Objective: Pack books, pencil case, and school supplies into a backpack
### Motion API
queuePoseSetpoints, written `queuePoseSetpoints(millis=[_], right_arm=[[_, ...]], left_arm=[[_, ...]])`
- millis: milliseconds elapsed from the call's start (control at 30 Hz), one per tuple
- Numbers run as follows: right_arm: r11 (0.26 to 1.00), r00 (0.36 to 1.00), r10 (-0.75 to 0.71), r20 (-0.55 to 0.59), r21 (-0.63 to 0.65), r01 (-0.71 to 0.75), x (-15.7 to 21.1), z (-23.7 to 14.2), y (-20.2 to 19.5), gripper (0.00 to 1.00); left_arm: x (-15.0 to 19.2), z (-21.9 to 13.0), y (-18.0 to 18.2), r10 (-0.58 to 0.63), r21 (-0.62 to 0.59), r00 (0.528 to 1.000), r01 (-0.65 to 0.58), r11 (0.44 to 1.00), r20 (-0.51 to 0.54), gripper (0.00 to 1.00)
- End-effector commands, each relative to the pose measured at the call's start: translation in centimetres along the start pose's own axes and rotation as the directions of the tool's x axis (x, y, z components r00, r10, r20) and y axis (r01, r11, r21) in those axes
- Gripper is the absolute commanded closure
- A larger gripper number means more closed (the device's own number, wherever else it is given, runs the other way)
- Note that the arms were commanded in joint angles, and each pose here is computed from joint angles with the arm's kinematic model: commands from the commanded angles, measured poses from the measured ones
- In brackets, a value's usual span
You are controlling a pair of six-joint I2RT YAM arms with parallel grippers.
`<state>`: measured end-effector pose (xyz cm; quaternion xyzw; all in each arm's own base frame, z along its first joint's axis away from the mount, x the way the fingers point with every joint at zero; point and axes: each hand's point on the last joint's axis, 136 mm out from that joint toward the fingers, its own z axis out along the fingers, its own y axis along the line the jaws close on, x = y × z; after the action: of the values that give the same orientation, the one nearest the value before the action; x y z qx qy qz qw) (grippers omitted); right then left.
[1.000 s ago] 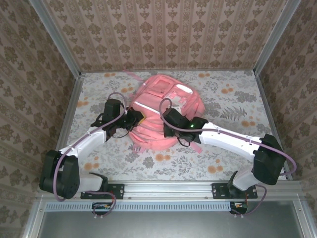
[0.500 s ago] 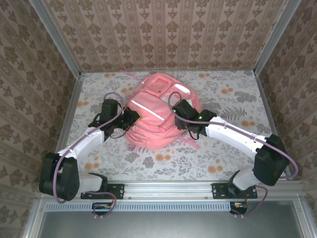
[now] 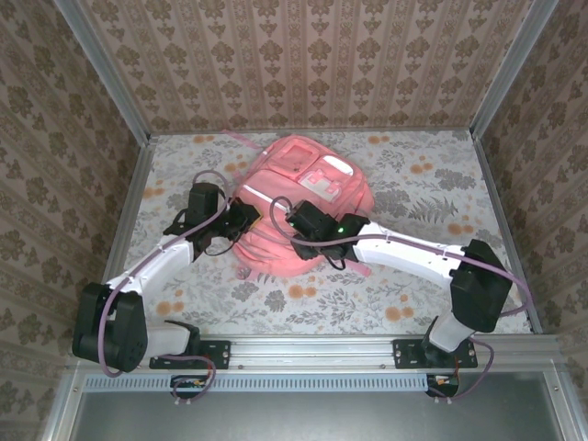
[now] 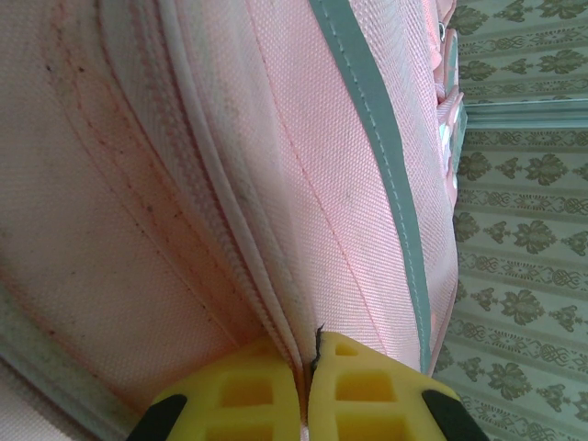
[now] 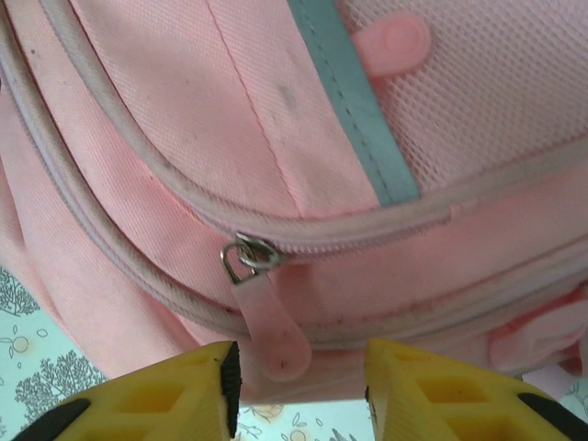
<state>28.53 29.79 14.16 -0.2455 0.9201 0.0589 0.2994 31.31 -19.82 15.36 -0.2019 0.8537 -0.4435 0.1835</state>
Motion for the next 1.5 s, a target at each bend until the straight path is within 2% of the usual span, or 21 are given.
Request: queuePoseSetpoints(millis=[0,167,333,467,667,867,900,1033,1067,1100,1200,1267,1333,1400,1467], right_arm=[[0.999,0.998,-0.033,0.055,0.026,0.032,-2.1,0.1,0.2,0.6],[0.997,0.997,-0.064,0.039,0.042,0.062,-2.0,1.1,0.3,0.68],[0.993,0.997,-0.066,0.026,0.098,0.063,-1.3,1.2,-0.7,0.88],[0.984,0.997,-0.02,0.076,0.177,0.006,-0.8,-0.2,-3.3,0.95],[0.971,0.979,0.157,0.128,0.162,-0.177,-0.3,-1.0,-7.3,1.0],[0.948,0.956,0.278,0.096,0.135,-0.289,-1.0,-0.3,-9.0,1.0],[0.943,0.953,0.292,0.086,0.141,-0.302,-0.9,-0.2,-9.4,1.0],[0.923,0.938,0.34,0.06,0.17,-0.346,0.0,-0.2,-11.5,0.99],[0.923,0.938,0.342,0.06,0.169,-0.347,0.1,-0.4,-11.8,0.96],[0.928,0.94,0.335,0.059,0.155,-0.34,0.2,-0.7,-11.9,0.87],[0.932,0.938,0.325,0.118,0.127,-0.339,-0.2,-2.7,-12.6,0.39],[0.914,0.919,0.339,0.199,0.16,-0.372,-0.8,-4.7,-14.6,0.2],[0.879,0.893,0.357,0.273,0.227,-0.42,-0.9,-6.4,-17.5,0.09],[0.826,0.864,0.358,0.356,0.312,-0.47,-0.7,-8.0,-20.7,0.01],[0.746,0.827,0.336,0.451,0.408,-0.525,-0.1,-9.6,-24.4,0.0]], left_arm=[[-0.6,-1.0,-3.6,0.093,0.09,0.995,-0.095,0.991,0.023,1.0],[-0.6,-1.0,-3.6,0.093,0.09,0.995,-0.095,0.991,0.022,1.0],[-0.7,-1.1,-3.3,0.092,0.071,0.995,-0.094,0.993,0.03,1.0],[-0.9,-1.4,-2.4,0.085,0.043,0.995,-0.087,0.995,0.048,1.0],[-1.0,-2.0,-1.6,0.092,0.017,0.993,-0.094,0.995,0.073,1.0],[-0.6,-1.8,-2.2,0.101,0.047,0.994,-0.103,0.994,0.052,1.0],[-0.6,-1.9,-2.3,0.103,0.053,0.994,-0.105,0.993,0.046,0.96],[-0.8,-2.9,-1.9,0.117,0.016,0.991,-0.118,0.993,0.061,0.42],[-1.0,-3.3,-1.7,0.124,-0.001,0.99,-0.124,0.992,0.072,0.35],[-1.4,-3.9,-1.3,0.136,-0.03,0.987,-0.134,0.991,0.091,0.3],[-2.9,-6.2,0.1,0.198,-0.148,0.967,-0.174,0.973,0.161,0.17],[-4.4,-8.2,1.7,0.259,-0.275,0.939,-0.194,0.942,0.224,0.09],[-6.2,-10.4,3.4,0.34,-0.41,0.895,-0.205,0.889,0.289,0.03],[-8.2,-12.8,5.7,0.399,-0.542,0.839,-0.154,0.827,0.371,0.01],[-10.1,-15.3,7.6,0.468,-0.632,0.759,-0.097,0.769,0.453,0.0]])
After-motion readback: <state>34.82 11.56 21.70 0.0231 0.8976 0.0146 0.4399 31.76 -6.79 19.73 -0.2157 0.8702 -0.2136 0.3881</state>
